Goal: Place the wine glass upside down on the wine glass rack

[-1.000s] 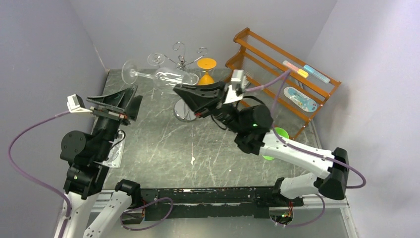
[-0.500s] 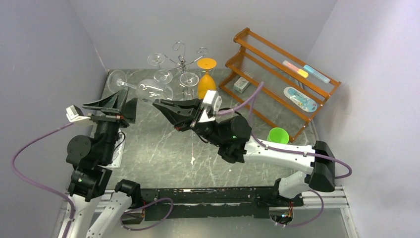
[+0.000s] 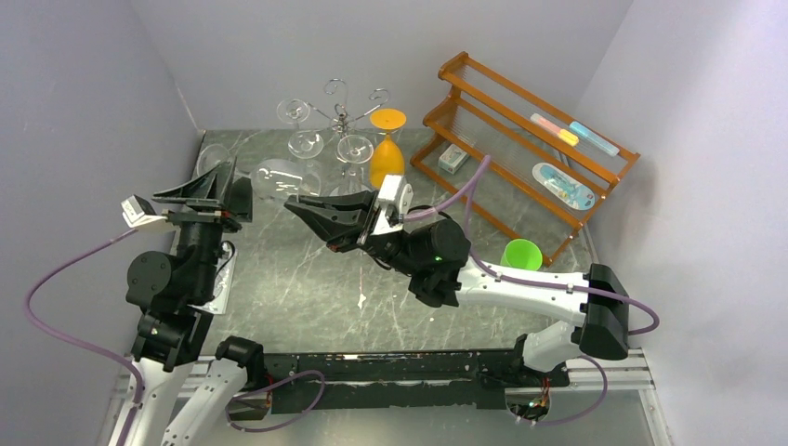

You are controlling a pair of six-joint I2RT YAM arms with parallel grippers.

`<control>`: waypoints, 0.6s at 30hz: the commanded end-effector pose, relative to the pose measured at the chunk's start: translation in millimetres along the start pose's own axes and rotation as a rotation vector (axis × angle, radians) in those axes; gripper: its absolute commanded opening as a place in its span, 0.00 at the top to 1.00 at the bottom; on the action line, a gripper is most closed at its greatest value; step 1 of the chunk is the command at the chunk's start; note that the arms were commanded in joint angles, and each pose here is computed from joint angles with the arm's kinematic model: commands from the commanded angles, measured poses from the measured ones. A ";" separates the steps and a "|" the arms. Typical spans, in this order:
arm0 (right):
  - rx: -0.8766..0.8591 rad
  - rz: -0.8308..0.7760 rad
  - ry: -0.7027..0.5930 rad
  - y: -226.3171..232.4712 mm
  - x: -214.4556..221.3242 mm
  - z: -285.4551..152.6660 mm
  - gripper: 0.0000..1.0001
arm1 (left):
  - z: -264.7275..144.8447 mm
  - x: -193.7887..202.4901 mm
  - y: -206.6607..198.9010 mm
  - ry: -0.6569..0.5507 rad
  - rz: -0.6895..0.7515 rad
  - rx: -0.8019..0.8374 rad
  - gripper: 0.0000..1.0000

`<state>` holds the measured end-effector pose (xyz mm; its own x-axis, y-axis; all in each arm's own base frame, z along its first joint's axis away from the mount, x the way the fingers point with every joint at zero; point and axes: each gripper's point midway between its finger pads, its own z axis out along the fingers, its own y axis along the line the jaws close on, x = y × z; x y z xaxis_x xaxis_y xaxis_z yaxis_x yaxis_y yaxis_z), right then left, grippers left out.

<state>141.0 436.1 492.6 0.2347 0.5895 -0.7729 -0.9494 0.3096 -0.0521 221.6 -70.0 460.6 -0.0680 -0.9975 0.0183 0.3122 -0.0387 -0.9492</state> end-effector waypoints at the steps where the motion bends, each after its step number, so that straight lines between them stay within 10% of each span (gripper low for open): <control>1: -0.047 -0.001 -0.048 9.9 -10.6 -0.1 1.00 | -0.4 -7.9 -16.7 -0.039 -0.031 0.065 0.29; 15: -0.053 0.031 0.024 13.0 12.1 -10.8 1.00 | 2.8 -3.9 -27.5 -0.023 -0.012 0.132 0.95; 18: -0.014 0.066 0.042 8.0 14.1 -16.6 0.74 | 2.6 -3.8 -30.6 -0.027 0.064 0.153 0.95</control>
<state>131.9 442.1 472.3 0.2041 0.5665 -0.7984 -0.9650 0.2535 -0.0669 218.6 -64.8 480.2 -0.0586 -0.9959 0.0687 0.3932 -0.0862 -0.9154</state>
